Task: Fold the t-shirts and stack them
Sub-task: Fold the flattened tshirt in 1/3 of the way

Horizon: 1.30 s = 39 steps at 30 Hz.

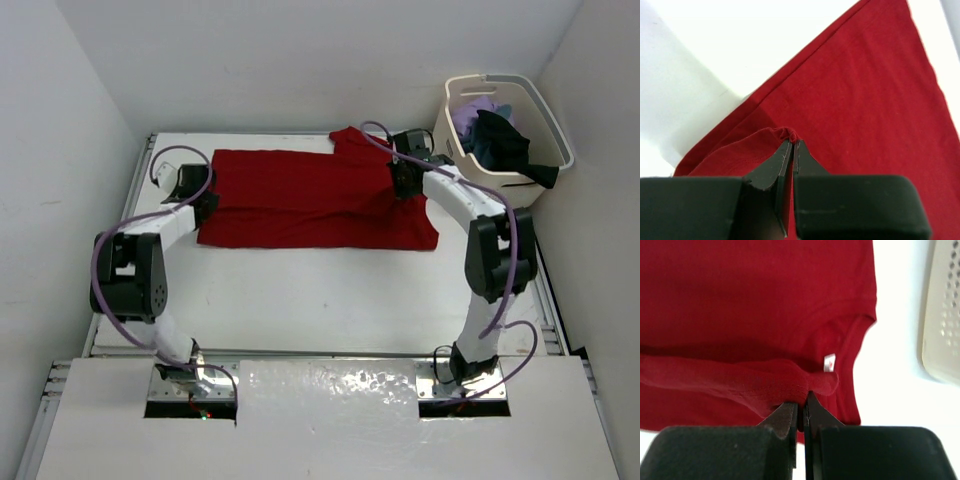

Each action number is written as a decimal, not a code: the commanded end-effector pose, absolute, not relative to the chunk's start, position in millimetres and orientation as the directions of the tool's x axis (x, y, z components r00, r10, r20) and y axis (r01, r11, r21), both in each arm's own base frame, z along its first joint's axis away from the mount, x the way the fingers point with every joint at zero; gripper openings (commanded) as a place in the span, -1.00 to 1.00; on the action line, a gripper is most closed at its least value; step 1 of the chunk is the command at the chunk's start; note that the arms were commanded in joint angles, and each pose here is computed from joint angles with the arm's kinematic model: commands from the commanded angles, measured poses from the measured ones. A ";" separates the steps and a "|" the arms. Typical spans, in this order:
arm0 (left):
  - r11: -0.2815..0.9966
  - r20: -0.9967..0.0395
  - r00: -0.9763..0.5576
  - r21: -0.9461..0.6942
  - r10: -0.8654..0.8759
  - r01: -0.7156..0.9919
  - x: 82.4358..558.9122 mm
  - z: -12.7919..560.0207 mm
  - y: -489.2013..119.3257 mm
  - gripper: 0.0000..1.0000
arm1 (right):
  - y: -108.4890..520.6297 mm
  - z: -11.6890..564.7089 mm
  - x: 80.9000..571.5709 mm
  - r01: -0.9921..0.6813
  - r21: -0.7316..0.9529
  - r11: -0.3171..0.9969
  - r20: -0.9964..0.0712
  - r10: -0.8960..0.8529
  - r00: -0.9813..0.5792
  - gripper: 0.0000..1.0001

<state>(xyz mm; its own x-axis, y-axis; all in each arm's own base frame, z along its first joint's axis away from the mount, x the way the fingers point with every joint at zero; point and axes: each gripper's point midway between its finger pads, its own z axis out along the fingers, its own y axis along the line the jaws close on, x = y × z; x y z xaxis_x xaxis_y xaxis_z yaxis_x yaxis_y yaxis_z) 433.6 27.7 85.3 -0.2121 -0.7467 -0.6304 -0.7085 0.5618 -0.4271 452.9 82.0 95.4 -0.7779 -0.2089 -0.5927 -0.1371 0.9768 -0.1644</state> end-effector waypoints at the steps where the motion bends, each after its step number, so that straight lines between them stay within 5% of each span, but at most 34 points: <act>1: 0.559 -0.645 -0.180 -0.449 -0.743 -0.697 459.7 90.9 33.3 -1.00 | 79.0 104.8 475.4 -0.131 -0.171 0.976 -0.613 -0.210 -0.762 -1.00; 7: 0.538 -0.625 -0.196 -0.422 -0.756 -0.729 477.2 64.8 33.5 -0.99 | 77.0 76.4 504.0 -0.100 -0.172 0.980 -0.582 -0.183 -0.793 -1.00; 9: 0.520 -0.622 -0.181 -0.420 -0.762 -0.744 482.5 62.2 45.5 -0.14 | 77.8 76.7 521.3 -0.084 -0.173 0.981 -0.606 -0.173 -0.777 -0.81; 10: 0.517 -0.617 -0.188 -0.411 -0.764 -0.751 483.5 55.3 46.4 -0.02 | 77.6 61.0 526.5 -0.083 -0.178 0.980 -0.591 -0.174 -0.788 -0.74; 11: 0.516 -0.617 -0.188 -0.409 -0.764 -0.753 484.9 54.4 48.0 0.29 | 74.9 63.8 539.6 -0.053 -0.178 0.983 -0.620 -0.153 -0.770 -0.63; 12: 0.514 -0.618 -0.185 -0.410 -0.764 -0.753 488.1 56.7 49.6 0.41 | 72.6 59.2 545.3 -0.025 -0.173 0.985 -0.624 -0.129 -0.771 -0.25; 13: 0.510 -0.622 -0.178 -0.409 -0.762 -0.756 489.1 59.2 51.7 0.52 | 66.8 42.0 549.2 -0.011 -0.172 0.985 -0.606 -0.115 -0.787 -0.14; 14: 0.512 -0.624 -0.180 -0.406 -0.761 -0.757 488.8 61.9 51.3 0.98 | 67.8 47.0 559.7 0.003 -0.160 0.987 -0.626 -0.099 -0.774 0.02; 16: 0.519 -0.639 -0.169 -0.413 -0.750 -0.748 490.3 75.9 53.5 0.99 | 68.9 41.1 564.8 -0.018 -0.142 0.990 -0.618 -0.103 -0.779 0.56; 20: 0.544 -0.642 -0.174 -0.438 -0.747 -0.716 485.4 95.4 48.2 0.99 | 72.1 56.1 540.0 -0.029 -0.106 0.994 -0.642 -0.091 -0.761 0.96; 27: 0.598 -0.631 -0.242 -0.442 -0.737 -0.669 456.9 93.2 28.8 0.99 | 109.8 62.9 477.6 -0.133 0.053 0.990 -0.693 -0.059 -0.718 0.98; 39: 0.672 -0.623 -0.347 -0.414 -0.701 -0.614 440.8 76.0 3.1 0.99 | 164.3 51.6 476.7 -0.251 0.165 0.954 -0.707 -0.063 -0.704 0.98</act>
<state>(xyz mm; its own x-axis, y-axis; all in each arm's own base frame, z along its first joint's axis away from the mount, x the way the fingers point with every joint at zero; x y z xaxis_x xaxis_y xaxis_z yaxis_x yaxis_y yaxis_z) 435.2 9.5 58.9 -0.3561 -0.7143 -0.6025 -0.6691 0.6450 -0.3692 463.2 131.9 42.1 -0.7422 -0.0740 -0.6660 -0.1870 0.9773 0.0998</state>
